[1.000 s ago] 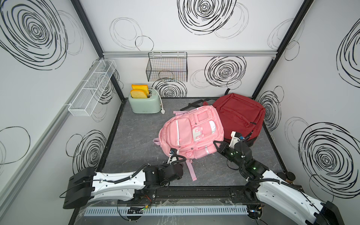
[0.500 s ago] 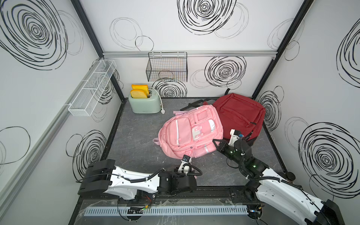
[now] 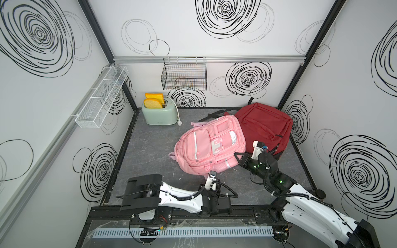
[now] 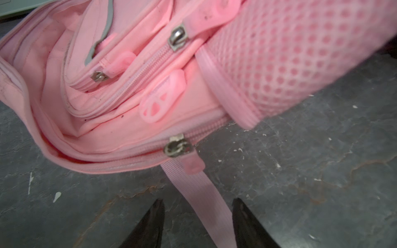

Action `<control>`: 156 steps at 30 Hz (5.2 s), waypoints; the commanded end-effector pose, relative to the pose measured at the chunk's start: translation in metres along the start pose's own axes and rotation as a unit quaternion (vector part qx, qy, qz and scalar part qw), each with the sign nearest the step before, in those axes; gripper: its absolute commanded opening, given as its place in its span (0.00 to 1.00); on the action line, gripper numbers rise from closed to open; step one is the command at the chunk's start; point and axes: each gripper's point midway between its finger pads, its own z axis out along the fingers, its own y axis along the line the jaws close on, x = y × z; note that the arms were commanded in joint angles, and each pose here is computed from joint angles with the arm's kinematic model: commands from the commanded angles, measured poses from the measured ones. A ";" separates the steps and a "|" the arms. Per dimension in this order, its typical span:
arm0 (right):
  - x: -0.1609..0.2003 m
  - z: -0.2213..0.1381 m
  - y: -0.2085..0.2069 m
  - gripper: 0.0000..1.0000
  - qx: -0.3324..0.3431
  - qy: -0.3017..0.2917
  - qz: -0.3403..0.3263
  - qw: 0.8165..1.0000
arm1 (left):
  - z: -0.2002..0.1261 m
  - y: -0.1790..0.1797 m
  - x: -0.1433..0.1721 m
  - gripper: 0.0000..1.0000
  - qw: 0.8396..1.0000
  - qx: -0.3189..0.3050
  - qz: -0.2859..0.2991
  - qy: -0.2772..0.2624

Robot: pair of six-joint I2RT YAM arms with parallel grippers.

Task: Zip up the backpack
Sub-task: Zip the zipper on the backpack.

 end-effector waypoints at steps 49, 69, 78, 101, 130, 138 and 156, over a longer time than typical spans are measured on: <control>-0.039 -0.013 0.037 0.00 -0.050 -0.029 -0.037 0.998 | 0.007 0.045 -0.011 0.08 0.925 0.319 -0.167 0.119; -0.081 -0.001 0.033 0.00 0.006 -0.050 -0.088 0.995 | 0.031 0.068 0.028 0.00 0.944 0.245 -0.144 0.170; -0.089 0.040 0.006 0.00 0.077 0.005 -0.116 0.990 | 0.022 0.040 0.011 0.00 0.935 0.295 -0.132 0.147; -0.001 0.000 -0.038 0.80 0.023 0.035 0.097 0.994 | 0.001 -0.011 -0.015 0.00 0.912 0.378 -0.112 0.109; 0.057 0.067 0.000 0.73 -0.039 0.120 0.053 0.991 | -0.022 -0.030 -0.031 0.00 0.894 0.422 -0.106 0.105; 0.046 0.075 0.020 0.15 -0.059 0.116 0.010 0.992 | -0.017 -0.029 -0.024 0.00 0.898 0.415 -0.099 0.112; -0.012 0.072 0.025 0.00 0.003 0.057 -0.101 0.993 | 0.030 0.023 -0.004 0.00 0.948 0.268 -0.102 0.137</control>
